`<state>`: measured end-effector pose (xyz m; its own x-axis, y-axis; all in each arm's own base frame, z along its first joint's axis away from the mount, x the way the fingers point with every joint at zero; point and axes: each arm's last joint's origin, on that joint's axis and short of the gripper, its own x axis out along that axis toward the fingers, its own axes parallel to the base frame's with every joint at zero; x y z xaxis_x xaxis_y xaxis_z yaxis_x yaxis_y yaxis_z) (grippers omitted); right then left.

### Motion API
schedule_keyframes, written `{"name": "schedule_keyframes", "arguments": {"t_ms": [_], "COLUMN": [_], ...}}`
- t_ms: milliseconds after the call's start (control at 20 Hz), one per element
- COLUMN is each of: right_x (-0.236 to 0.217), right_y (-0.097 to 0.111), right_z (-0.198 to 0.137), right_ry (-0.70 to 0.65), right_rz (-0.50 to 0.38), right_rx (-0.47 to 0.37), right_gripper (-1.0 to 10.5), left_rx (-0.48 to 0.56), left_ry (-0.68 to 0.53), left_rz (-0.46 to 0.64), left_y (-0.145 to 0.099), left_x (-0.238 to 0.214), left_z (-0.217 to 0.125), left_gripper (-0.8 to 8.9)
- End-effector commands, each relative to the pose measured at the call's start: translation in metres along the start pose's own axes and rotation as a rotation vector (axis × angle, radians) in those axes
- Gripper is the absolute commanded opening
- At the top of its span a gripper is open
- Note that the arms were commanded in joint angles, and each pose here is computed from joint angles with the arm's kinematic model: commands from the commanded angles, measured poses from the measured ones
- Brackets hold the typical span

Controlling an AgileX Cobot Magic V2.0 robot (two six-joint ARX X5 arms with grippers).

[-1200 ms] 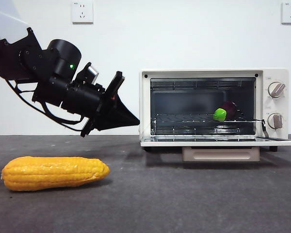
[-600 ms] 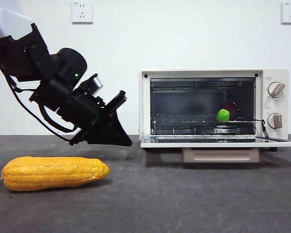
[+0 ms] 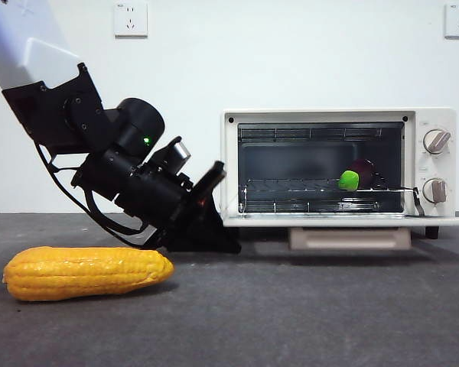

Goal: Take the eggplant from the table,put the eggplant in the oven

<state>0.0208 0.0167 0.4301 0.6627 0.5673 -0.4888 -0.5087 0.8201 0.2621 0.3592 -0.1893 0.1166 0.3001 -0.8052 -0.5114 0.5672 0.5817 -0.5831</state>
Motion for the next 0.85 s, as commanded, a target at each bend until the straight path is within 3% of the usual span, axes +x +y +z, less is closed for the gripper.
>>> {"name": "schedule_keyframes", "arguments": {"t_ms": [50, 400, 600, 850], "right_x": [-0.001, -0.001, -0.001, -0.001], "right_y": [0.0, 0.0, 0.0, 0.0], "right_z": [-0.002, -0.002, -0.002, -0.002], "right_ry": [0.017, 0.017, 0.017, 0.017], "right_rz": [0.001, 0.001, 0.001, 0.001], "right_rx": [0.0, -0.001, -0.001, -0.001], "right_gripper": [-0.1, -0.1, -0.1, -0.1], "left_rx": [-0.054, -0.062, -0.008, 0.069], "left_ry": [-0.078, -0.219, -0.305, -0.41], "left_rz": [-0.096, -0.169, -0.182, -0.105], "left_y": [-0.001, 0.004, -0.002, -0.017], "left_x": [-0.002, -0.021, -0.028, -0.038], "left_z": [0.011, 0.036, 0.068, 0.111], "left_gripper": [-0.07, -0.07, -0.07, -0.07]}}
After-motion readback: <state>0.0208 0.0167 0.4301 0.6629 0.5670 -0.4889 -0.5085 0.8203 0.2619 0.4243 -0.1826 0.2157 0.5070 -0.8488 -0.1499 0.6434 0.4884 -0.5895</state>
